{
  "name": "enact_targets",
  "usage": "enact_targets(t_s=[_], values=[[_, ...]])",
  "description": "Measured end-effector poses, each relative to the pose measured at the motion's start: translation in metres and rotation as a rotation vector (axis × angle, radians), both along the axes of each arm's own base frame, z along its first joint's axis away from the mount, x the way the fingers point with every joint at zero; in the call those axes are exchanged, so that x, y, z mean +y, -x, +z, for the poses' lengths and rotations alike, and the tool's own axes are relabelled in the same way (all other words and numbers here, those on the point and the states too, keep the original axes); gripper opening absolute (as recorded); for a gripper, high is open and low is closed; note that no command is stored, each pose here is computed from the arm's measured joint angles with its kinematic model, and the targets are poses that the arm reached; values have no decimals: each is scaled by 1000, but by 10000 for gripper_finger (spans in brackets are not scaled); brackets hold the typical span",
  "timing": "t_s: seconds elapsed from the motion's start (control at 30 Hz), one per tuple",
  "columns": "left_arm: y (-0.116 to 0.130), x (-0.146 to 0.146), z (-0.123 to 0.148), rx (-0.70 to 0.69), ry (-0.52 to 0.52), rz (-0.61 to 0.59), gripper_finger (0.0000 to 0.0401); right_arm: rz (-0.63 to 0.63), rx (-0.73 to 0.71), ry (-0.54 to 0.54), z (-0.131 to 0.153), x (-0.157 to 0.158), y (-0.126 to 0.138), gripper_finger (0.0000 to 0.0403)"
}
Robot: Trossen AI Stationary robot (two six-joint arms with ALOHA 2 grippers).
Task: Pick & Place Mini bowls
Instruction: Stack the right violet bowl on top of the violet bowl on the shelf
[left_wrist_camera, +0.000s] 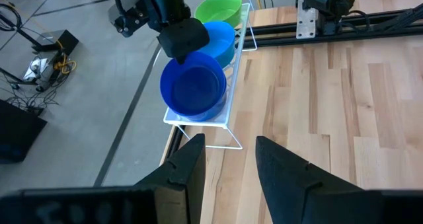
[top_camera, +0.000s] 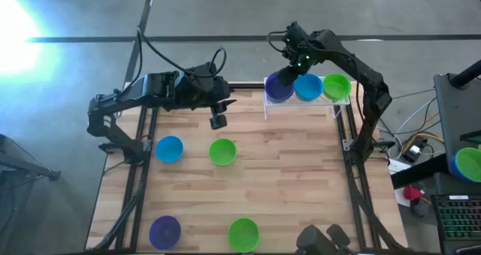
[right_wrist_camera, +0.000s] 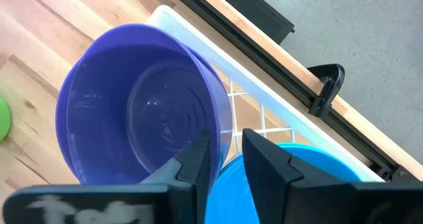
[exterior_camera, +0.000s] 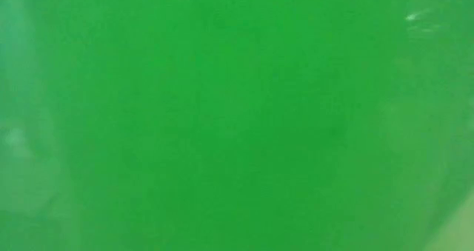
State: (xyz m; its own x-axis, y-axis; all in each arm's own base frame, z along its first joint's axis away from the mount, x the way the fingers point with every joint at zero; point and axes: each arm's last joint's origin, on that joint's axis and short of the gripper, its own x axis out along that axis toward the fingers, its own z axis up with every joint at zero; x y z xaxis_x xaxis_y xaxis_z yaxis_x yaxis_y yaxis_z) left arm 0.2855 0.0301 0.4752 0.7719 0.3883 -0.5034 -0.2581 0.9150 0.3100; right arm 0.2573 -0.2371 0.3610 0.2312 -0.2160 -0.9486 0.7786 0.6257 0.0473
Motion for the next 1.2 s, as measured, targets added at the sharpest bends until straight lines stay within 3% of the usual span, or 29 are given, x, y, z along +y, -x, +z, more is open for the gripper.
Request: enact_targets(t_s=[0.4, 1.2], values=[[0, 0, 0, 0, 0, 0, 129, 1, -8, 5, 3, 2, 2, 75], [0, 0, 0, -8, 15, 10, 129, 55, -124, 147, 55, 33, 36, 74]])
